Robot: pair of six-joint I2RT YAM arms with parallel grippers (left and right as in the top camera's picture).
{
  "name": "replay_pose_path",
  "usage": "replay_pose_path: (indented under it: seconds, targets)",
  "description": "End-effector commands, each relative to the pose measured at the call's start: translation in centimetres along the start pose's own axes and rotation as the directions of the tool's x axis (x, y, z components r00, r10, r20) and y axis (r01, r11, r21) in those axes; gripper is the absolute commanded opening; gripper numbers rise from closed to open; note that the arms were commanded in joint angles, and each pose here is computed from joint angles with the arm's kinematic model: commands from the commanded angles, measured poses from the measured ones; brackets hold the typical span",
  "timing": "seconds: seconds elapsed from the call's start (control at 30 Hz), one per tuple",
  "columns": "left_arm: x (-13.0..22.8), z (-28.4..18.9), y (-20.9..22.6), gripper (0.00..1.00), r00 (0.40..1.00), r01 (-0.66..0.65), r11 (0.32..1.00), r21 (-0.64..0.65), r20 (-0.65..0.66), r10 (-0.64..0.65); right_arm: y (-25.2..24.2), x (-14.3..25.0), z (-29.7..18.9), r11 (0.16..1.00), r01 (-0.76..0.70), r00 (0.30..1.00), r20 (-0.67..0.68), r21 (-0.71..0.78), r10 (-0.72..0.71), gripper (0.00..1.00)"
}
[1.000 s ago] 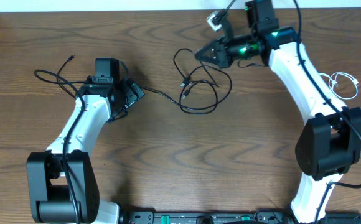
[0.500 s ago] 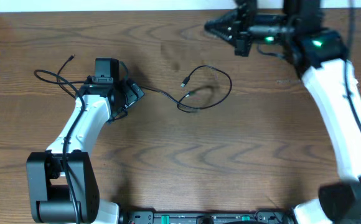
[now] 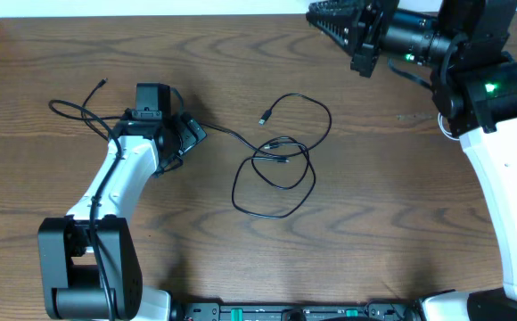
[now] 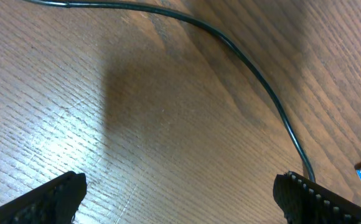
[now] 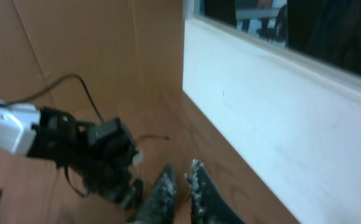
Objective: Untangle cables
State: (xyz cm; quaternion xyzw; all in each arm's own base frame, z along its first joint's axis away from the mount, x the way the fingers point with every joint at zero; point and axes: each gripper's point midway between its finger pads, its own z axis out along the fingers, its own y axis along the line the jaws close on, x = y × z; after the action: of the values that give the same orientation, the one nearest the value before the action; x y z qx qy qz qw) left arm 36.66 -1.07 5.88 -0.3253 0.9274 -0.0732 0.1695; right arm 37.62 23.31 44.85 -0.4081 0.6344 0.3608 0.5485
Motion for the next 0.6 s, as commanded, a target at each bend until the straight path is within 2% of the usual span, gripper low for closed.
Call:
replay_pose_path:
  seconds: [0.0, 0.2, 0.4, 0.57]
  targets:
    - [0.1, 0.0, 0.3, 1.0, 1.0, 0.003, 1.0, -0.007, 0.002, -0.003, -0.8, 1.6, 0.3, 0.998, -0.054, 0.997, -0.055, 0.037, 0.056, 0.13]
    - [0.1, 0.0, 0.3, 1.0, 1.0, 0.003, 1.0, -0.007, 0.002, -0.003, -3.5, 8.7, 0.5, 0.956, -0.212, 0.932, -0.252, 0.204, 0.261, 0.27]
    - [0.1, 0.0, 0.3, 1.0, 1.0, 0.003, 1.0, -0.007, 0.002, -0.003, -3.0, 15.2, 1.5, 0.906, -0.357, 0.81, -0.407, 0.227, 0.422, 0.36]
    - [0.1, 0.0, 0.3, 1.0, 1.0, 0.003, 1.0, -0.007, 0.002, -0.003, -1.8, 20.8, 2.7, 0.851, -0.467, 0.669, -0.533, 0.242, 0.519, 0.33]
